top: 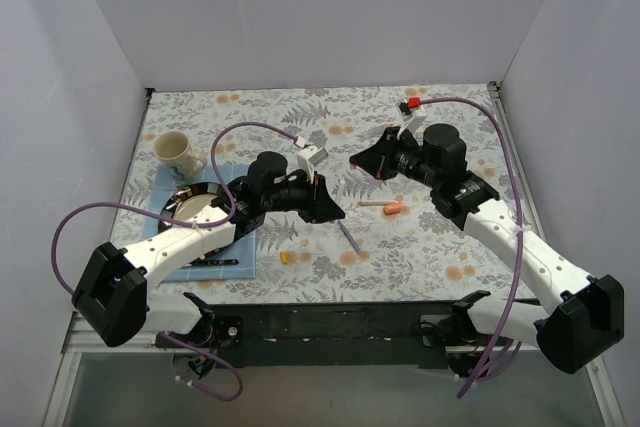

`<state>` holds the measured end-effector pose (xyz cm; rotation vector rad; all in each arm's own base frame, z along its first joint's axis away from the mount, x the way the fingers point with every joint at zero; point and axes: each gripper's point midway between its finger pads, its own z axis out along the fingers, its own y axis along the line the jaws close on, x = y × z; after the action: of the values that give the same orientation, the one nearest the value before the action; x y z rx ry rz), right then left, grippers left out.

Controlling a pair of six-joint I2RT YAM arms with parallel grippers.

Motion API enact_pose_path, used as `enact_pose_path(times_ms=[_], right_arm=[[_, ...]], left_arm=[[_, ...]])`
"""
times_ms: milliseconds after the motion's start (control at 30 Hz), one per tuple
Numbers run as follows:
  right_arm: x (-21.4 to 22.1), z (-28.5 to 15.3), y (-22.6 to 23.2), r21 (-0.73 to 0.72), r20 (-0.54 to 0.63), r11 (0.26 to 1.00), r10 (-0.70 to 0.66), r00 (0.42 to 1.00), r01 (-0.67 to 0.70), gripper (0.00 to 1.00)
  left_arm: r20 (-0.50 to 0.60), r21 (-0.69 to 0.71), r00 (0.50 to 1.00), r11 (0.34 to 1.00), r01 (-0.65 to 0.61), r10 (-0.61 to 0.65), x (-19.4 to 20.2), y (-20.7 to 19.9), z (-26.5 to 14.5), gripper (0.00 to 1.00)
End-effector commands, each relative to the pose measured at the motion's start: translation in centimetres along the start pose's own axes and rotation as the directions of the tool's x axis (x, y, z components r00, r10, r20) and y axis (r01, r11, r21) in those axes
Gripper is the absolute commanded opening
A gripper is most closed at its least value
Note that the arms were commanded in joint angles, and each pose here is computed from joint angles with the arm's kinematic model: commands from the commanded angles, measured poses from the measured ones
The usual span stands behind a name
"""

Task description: Insert the pens into the pen caps

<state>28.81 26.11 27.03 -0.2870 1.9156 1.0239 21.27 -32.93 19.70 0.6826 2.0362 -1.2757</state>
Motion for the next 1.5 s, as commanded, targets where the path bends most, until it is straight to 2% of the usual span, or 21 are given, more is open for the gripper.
enact_pose_path(times_ms=[0,267,533,633,733,767,800,867,900,1000,1033,1067,1133,1167,1233,1267,1333,1400,1467], right_arm=[[-4.1,-1.0,4.0,-0.124,0.138,0.992,0.033,0.99,-0.016,0.01],[-4.4,-1.4,5.5,-0.178,0.176,0.984,0.047,0.983,-0.015,0.01],[-3.9,-1.5,5.2,-0.172,0.19,0.985,0.048,0.981,-0.015,0.01],[-3.1,-1.6,3.4,-0.077,0.182,0.996,0.06,0.982,-0.047,0.01],[-3.2,-1.5,1.0,0.042,0.209,0.997,0.047,0.977,-0.057,0.02],[-2.7,-1.5,-0.3,0.104,0.201,0.992,0.051,0.978,-0.073,0.04],[-2.3,-1.2,-1.0,0.131,0.189,0.989,0.044,0.981,-0.07,0.12],[-1.0,-0.7,-2.1,0.166,0.153,0.983,0.047,0.987,-0.073,0.22],[0.0,-0.1,-2.9,0.186,0.123,0.979,0.057,0.991,-0.08,0.29],[2.9,1.6,-3.6,0.206,0.017,0.975,0.087,0.996,-0.089,0.35],[3.8,2.2,-3.4,0.202,-0.015,0.976,0.086,0.996,-0.081,0.37],[4.0,2.8,-2.9,0.195,-0.035,0.978,0.078,0.996,-0.07,0.38],[7.0,4.5,-2.3,0.199,-0.143,0.98,0.045,0.989,-0.016,0.41],[7.0,5.2,-1.6,0.188,-0.154,0.982,0.03,0.988,0.0,0.41],[9.9,6.9,-0.2,0.155,-0.233,0.987,-0.004,0.973,0.041,0.42],[10.6,7.5,0.6,0.122,-0.249,0.99,-0.032,0.968,0.064,0.42],[12.5,9.3,4.1,-0.025,-0.279,0.989,-0.144,0.949,0.143,0.43],[13.9,11.1,5.5,-0.008,-0.321,0.988,-0.149,0.935,0.155,0.44],[15.9,11.5,4.7,0.099,-0.397,0.987,-0.08,0.914,0.13,0.45]], left_arm=[[0.03,0.054,0.999,0.998,-0.035,0.033,-0.8,-1.6,-0.5,0.0],[0.028,0.065,0.999,0.997,-0.032,0.031,-0.8,-1.7,-0.4,0.0],[0.05,0.064,0.998,0.997,-0.044,0.041,-1.1,-2.0,-0.8,0.0],[0.017,-0.027,0.999,0.999,-0.043,0.044,-0.9,-0.5,-0.8,0.0],[0.093,-0.188,0.993,0.981,-0.051,0.07,-2.7,1.3,-2.1,0.0],[0.118,-0.244,0.99,0.968,-0.052,0.082,-3.1,2.1,-2.5,0.0],[0.155,-0.341,0.984,0.94,-0.034,0.091,-4.0,3.4,-3.5,0.0],[0.195,-0.463,0.977,0.886,0.012,0.088,-4.9,5.3,-4.6,0.0],[0.214,-0.587,0.972,0.808,0.049,0.097,-5.1,7.6,-6.1,0.0],[0.255,-0.719,0.959,0.687,0.104,0.123,-6.4,9.4,-8.9,0.0],[0.307,-0.758,0.938,0.638,0.139,0.16,-7.9,9.4,-10.7,0.0],[0.331,-0.773,0.926,0.614,0.158,0.179,-8.5,9.3,-11.8,0.0],[0.391,-0.797,0.891,0.569,0.202,0.231,-10.1,8.9,-14.4,0.0],[0.436,-0.786,0.863,0.574,0.229,0.254,-10.9,7.9,-15.9,0.0],[0.49,-0.781,0.823,0.565,0.268,0.286,-11.8,6.9,-18.1,0.0],[0.535,-0.755,0.789,0.59,0.286,0.302,-12.4,5.5,-19.8,0.0],[0.583,-0.721,0.755,0.62,0.31,0.3,-12.6,4.4,-21.0,0.0],[0.636,-0.674,0.712,0.663,0.326,0.296,-12.5,3.0,-22.6,0.0],[0.669,-0.64,0.686,0.691,0.336,0.286,-12.3,2.2,-23.5,0.0]])
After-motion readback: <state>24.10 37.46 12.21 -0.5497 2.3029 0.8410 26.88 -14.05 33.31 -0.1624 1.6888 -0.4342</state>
